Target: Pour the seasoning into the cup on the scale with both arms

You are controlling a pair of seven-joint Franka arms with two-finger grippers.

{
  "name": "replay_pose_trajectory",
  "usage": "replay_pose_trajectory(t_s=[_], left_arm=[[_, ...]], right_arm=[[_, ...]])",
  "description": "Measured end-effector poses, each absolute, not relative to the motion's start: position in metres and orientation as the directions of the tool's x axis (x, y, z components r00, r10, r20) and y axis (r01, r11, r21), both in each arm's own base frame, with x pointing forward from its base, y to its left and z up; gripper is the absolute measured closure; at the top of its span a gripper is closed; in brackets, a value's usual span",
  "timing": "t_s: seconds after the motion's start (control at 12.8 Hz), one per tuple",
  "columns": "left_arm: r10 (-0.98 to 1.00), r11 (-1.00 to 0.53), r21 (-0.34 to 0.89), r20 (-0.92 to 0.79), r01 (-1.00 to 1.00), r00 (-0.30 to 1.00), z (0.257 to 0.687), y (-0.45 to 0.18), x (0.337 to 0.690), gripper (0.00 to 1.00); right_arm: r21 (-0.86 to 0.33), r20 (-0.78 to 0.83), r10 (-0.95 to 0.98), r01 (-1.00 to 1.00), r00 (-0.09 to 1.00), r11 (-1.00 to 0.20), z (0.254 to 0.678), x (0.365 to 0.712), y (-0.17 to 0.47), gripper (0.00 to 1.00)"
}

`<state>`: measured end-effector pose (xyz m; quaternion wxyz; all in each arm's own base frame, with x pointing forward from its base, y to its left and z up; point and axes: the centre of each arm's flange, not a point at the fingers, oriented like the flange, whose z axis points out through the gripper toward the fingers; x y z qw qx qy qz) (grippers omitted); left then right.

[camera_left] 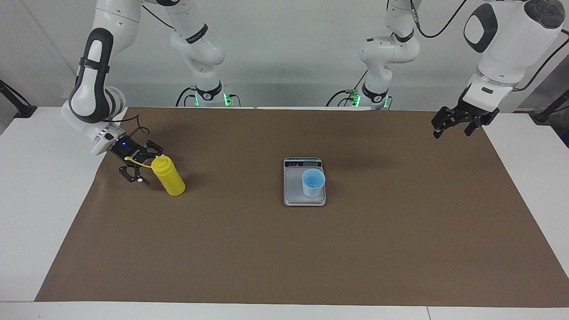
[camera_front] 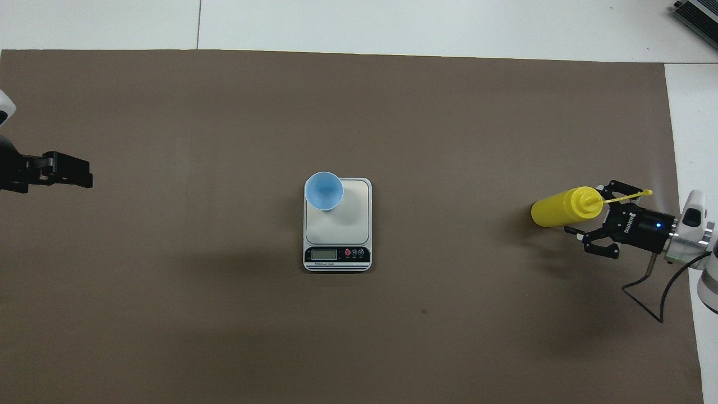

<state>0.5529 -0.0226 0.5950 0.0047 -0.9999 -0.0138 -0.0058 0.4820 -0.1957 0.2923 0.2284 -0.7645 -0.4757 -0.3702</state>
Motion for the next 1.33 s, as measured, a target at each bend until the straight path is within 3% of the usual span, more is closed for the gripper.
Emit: replay_pose_trajectory(t_s=[0.31,0.78,1.33], left_arm=[[0.028,-1.0,-0.009,0.012,0.028,1.0,0.595,-0.023,0.553,0.0],[0.028,-1.0,-0.009,0.012,0.028,1.0,0.595,-0.023,0.553,0.0],[0.028,-1.0,-0.009,0.012,0.028,1.0,0.595,-0.023,0.553,0.0]], right_arm=[[-0.024,0.708,0.621,0.89,0.337,-0.456,0.336,0.485,-0.207,0.0],[-0.093,0.557,0.631,0.796,0.54,-0.598,0.418,0.483,-0.205,0.0],[-0.11,0.338,0.489,0.55,0.804,-0.828,0.52,0.496,-0.119,0.0]])
